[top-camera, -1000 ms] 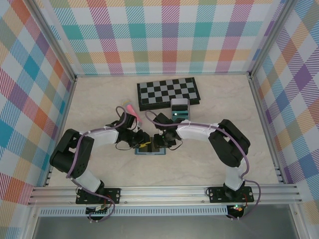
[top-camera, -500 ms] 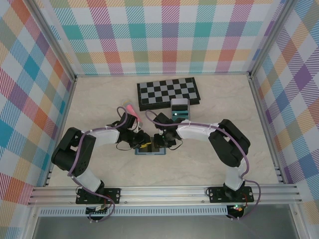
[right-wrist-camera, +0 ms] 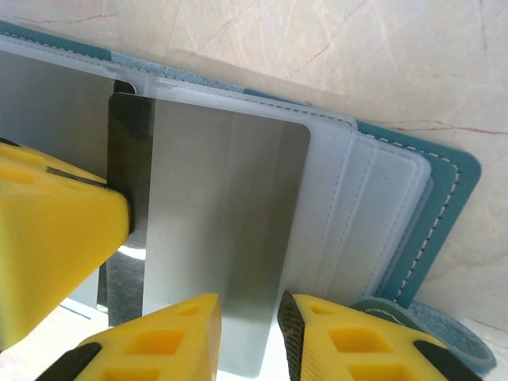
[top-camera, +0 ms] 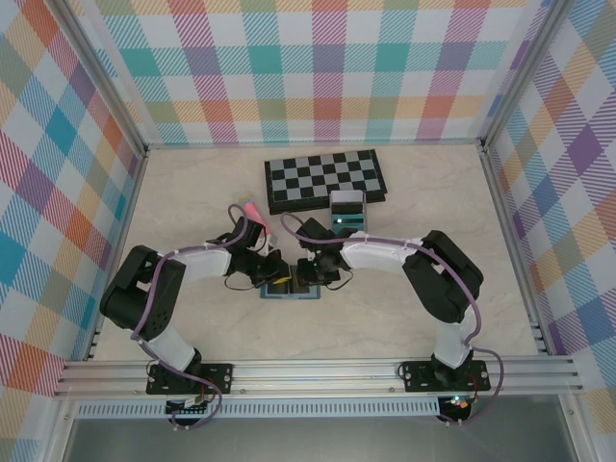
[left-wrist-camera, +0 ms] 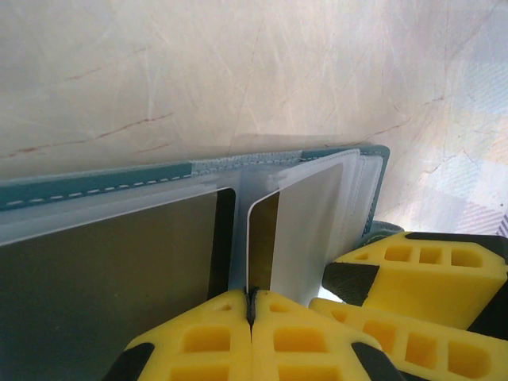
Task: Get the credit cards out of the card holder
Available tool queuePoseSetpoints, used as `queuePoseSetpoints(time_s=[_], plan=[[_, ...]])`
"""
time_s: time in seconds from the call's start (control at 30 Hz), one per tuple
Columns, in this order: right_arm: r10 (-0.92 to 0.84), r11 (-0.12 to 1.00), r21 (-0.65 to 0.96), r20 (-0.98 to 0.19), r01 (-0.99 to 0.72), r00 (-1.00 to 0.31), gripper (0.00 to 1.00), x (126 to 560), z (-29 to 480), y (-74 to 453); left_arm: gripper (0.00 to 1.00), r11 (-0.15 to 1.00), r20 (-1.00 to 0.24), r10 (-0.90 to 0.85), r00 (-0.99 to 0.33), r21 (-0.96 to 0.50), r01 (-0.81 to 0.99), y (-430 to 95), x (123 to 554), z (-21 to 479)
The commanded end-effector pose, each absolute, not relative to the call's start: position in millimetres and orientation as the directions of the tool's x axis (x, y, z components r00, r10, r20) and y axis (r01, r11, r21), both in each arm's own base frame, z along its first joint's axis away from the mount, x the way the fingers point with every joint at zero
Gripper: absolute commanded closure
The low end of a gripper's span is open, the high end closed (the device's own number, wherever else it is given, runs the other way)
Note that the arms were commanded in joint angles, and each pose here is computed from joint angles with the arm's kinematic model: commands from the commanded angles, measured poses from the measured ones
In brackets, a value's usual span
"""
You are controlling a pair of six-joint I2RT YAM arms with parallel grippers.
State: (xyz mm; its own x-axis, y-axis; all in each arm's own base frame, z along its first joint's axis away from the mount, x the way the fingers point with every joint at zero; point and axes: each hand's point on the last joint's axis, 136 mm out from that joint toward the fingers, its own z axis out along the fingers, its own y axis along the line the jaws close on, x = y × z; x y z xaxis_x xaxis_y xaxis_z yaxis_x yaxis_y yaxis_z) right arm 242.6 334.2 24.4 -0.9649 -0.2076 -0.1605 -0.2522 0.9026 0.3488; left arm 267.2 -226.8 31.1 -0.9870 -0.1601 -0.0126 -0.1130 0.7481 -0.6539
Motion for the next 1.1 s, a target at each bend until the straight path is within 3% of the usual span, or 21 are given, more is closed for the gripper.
queuePoseSetpoints(time_s=[0.0, 0.27, 0.57, 0.87, 1.07], plan=[[-0.189, 0.947, 0.249, -0.086, -0.205, -0.978, 0.71, 233.8, -6.8, 306.7, 1.0, 0.803, -0.043, -0.132, -0.99, -0.59, -0.081, -218.5, 262.3, 34.9], [-0.18, 0.936, 0.288, -0.105, -0.203, -0.978, 0.7, 233.3, 6.8, 310.0, 1.0, 0.873, -0.071, -0.132, -0.989, -0.48, -0.082, -193.8, 252.9, 49.2], [-0.19, 0.807, 0.517, -0.23, -0.286, -0.954, 0.67, 236.7, 85.6, 341.3, 1.0, 0.907, -0.212, -0.144, -0.967, -0.419, -0.043, -170.9, 253.7, 101.6], [-0.108, 0.603, 0.748, -0.267, -0.277, -0.958, 0.4, 246.1, 150.5, 344.2, 1.0, 0.792, -0.301, -0.206, -0.931, -0.61, 0.022, -194.0, 257.8, 163.7], [-0.052, 0.389, 0.905, -0.164, -0.171, -0.985, 0.36, 259.4, 180.9, 343.6, 1.0, 0.661, -0.285, -0.27, -0.92, -0.749, 0.038, -213.2, 257.6, 203.6]])
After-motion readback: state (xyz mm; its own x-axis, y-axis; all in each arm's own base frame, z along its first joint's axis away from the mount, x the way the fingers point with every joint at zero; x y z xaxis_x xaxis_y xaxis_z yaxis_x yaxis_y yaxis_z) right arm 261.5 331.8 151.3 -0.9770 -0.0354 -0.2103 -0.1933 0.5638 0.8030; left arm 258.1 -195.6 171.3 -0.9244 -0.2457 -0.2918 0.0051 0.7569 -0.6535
